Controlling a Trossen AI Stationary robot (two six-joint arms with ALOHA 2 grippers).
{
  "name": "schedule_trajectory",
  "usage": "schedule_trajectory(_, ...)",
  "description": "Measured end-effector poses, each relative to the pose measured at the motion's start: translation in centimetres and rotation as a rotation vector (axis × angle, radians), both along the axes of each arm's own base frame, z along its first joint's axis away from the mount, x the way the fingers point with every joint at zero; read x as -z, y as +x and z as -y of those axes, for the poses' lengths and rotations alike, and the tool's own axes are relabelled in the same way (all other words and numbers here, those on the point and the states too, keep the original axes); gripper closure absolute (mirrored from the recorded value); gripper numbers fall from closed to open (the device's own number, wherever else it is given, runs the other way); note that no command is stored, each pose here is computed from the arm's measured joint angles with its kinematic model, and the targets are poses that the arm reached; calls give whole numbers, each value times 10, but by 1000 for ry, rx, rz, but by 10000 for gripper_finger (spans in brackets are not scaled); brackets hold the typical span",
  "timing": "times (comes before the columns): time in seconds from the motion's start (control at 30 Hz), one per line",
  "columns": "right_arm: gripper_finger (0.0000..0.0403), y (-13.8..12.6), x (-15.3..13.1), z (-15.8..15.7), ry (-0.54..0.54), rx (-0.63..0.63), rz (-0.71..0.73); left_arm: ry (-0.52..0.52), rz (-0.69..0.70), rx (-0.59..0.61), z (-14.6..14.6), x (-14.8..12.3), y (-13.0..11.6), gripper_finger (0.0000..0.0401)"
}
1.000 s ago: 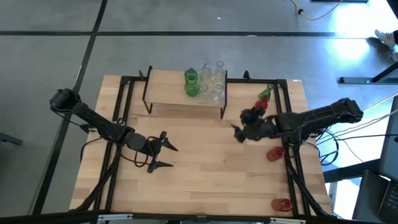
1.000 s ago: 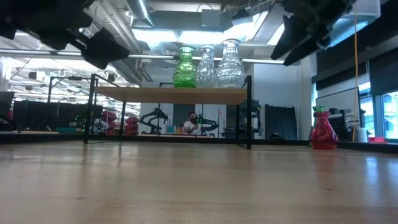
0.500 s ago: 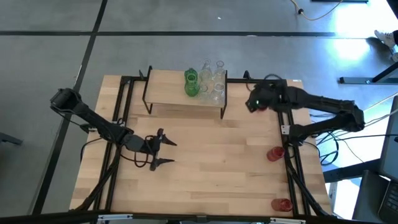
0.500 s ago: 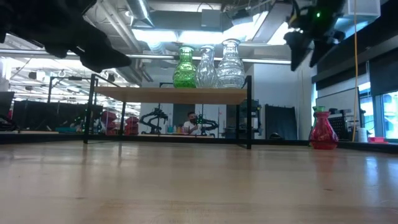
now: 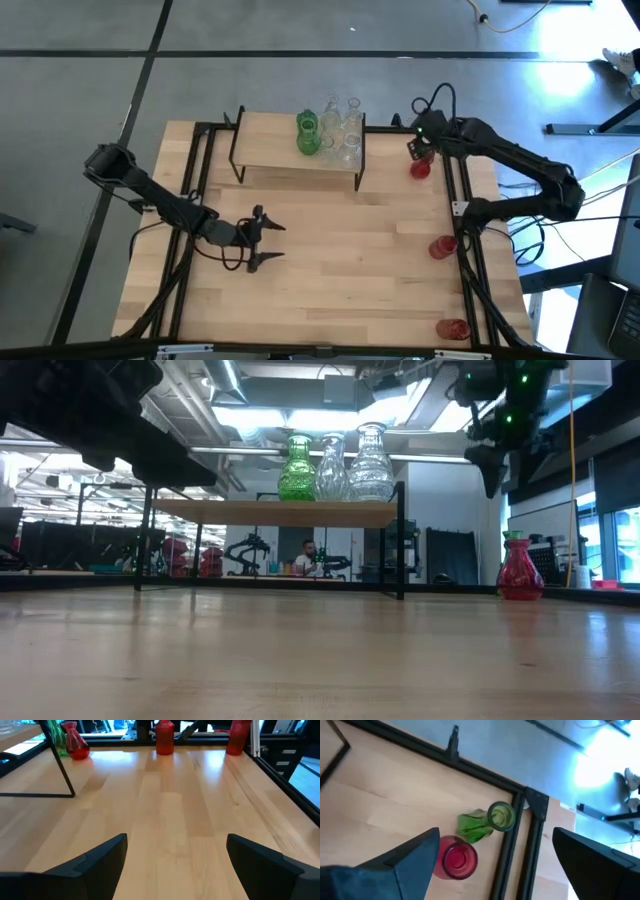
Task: Sort vases onto shelf
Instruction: Put the green vase aligned with the other green vases on the shelf
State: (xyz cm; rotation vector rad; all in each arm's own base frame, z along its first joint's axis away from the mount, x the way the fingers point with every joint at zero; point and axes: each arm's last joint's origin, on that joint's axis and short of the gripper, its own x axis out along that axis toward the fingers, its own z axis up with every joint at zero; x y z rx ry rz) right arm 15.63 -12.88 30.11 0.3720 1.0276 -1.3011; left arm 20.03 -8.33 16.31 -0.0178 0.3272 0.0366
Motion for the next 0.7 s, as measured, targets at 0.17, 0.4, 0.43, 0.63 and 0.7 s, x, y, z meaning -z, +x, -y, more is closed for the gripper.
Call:
schedule_trajectory(0.17,32,-11,23,21,56,47,55,-1,-1,0,0,0,0,65)
schedule_trajectory(0.4,32,-24,46,41,86,102,169,-2,-1,-1,0,0,0,65)
schedule_trajectory(0.43,32,-26,48,43,92,96,174,-2,-1,-1,0,0,0,65)
schedule_trajectory(0.63,32,-27,48,46,87,61,176,-2,0,-2,0,0,0,65)
schedule_trajectory(0.7,32,-26,48,46,97,45,195,-2,0,-2,0,0,0,65)
